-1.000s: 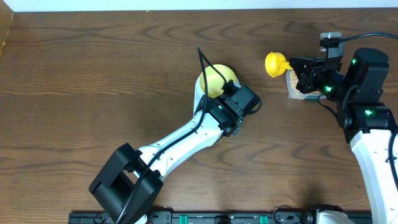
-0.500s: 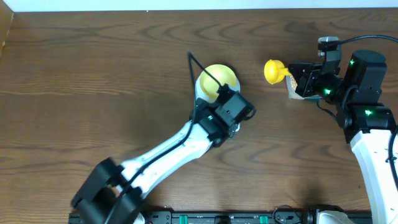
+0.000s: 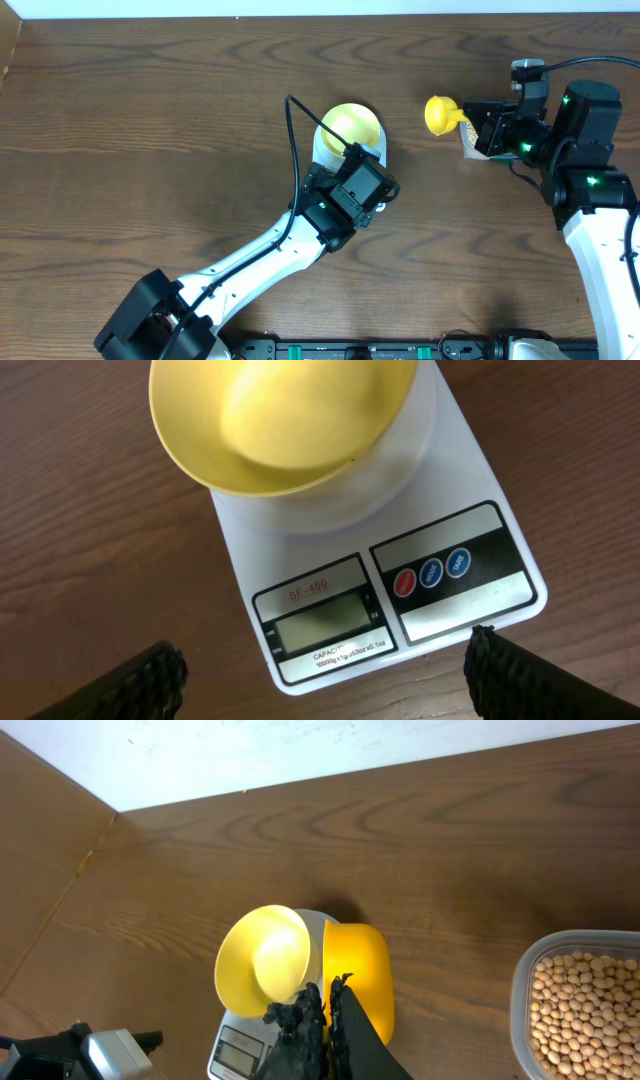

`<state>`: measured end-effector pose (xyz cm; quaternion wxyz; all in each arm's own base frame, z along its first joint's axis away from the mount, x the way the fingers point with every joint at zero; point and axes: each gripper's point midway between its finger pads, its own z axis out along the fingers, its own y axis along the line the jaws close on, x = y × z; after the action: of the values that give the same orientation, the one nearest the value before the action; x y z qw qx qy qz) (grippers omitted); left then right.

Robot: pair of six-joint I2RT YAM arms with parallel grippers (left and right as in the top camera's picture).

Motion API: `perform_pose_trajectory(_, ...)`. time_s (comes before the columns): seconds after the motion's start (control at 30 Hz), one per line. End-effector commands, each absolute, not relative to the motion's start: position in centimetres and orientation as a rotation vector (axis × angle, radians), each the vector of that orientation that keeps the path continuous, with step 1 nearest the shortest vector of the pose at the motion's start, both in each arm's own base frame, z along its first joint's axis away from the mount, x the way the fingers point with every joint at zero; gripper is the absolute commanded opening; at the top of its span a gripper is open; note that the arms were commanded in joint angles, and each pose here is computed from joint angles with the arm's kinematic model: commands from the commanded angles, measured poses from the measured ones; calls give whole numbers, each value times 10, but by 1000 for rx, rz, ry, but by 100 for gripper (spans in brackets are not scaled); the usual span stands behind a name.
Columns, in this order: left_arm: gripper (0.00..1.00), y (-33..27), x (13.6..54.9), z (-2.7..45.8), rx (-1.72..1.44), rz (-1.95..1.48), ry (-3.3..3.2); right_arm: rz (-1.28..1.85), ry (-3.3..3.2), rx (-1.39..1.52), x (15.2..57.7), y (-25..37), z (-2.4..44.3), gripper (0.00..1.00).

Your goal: Scoop item into bowl and weigh 50g on scale

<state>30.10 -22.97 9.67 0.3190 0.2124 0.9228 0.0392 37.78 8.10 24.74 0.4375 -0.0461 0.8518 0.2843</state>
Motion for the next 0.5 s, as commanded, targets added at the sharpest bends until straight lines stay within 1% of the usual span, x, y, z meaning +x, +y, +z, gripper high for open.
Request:
perform_pose_trajectory(0.0, 91, -229, 302, 94, 567, 119, 2421, 704, 2099, -112, 380, 80, 257, 1)
perform_pose_trajectory(0.13, 90, -230, 303, 92, 560, 109, 2411, 704, 2098, -113, 380, 80, 257, 1)
perform_pose_trajectory(0.47, 91, -230, 304, 78, 570, 129, 2429, 691, 2098, -116, 381, 79, 257, 1)
